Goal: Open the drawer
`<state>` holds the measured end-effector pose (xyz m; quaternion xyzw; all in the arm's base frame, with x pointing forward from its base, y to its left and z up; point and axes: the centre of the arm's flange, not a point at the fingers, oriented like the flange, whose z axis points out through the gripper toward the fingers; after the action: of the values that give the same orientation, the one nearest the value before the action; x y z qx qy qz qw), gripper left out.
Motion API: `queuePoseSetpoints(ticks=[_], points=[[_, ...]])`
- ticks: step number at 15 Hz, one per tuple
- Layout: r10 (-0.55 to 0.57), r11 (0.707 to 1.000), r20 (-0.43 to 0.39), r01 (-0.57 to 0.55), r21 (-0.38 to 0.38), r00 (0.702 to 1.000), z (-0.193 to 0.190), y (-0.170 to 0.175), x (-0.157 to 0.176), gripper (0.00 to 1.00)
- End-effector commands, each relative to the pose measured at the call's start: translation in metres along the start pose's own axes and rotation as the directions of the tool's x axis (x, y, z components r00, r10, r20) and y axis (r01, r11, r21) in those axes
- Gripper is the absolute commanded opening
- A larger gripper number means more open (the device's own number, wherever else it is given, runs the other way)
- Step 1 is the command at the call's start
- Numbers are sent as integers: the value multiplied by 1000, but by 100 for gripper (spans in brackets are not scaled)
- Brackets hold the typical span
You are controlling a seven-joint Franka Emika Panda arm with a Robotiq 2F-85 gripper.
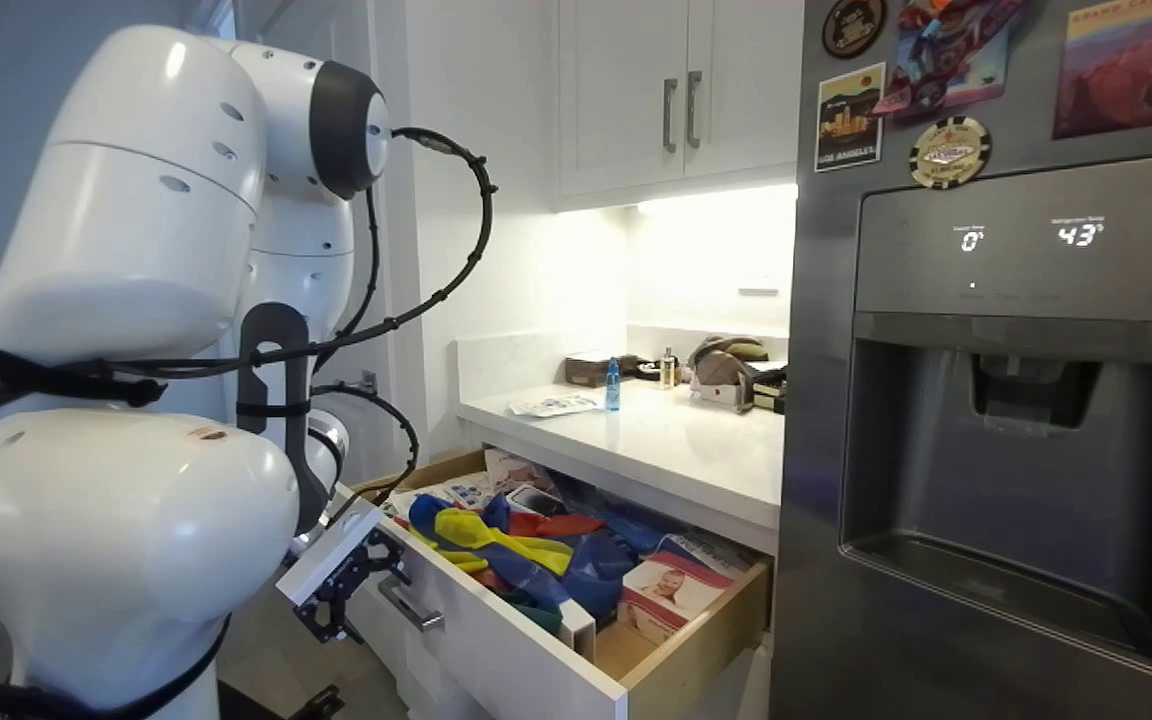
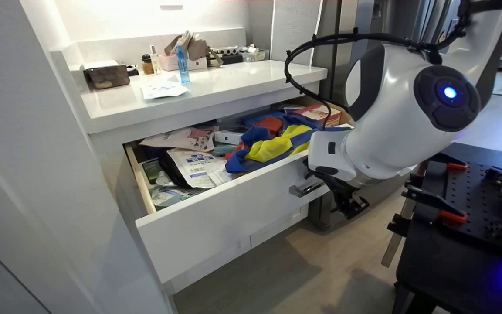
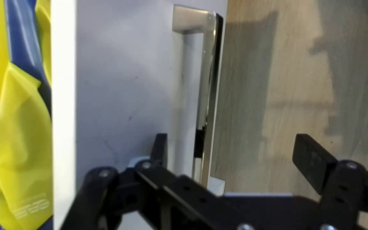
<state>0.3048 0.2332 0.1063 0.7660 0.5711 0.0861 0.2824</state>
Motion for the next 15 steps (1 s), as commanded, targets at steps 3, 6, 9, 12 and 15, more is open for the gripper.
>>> queuePoseSetpoints(ticks=[3,6,9,12,15], points=[[0,1000,0,0,0,1000,0,0,0,100],[7,1000,6,-7,3,1000,0,0,-1,100],[35,999,27,-36,14,999,-20,26,2,100],[63,997,-36,-61,46,997,-59,68,14,100],[99,994,-84,-95,56,991,-92,101,31,100]])
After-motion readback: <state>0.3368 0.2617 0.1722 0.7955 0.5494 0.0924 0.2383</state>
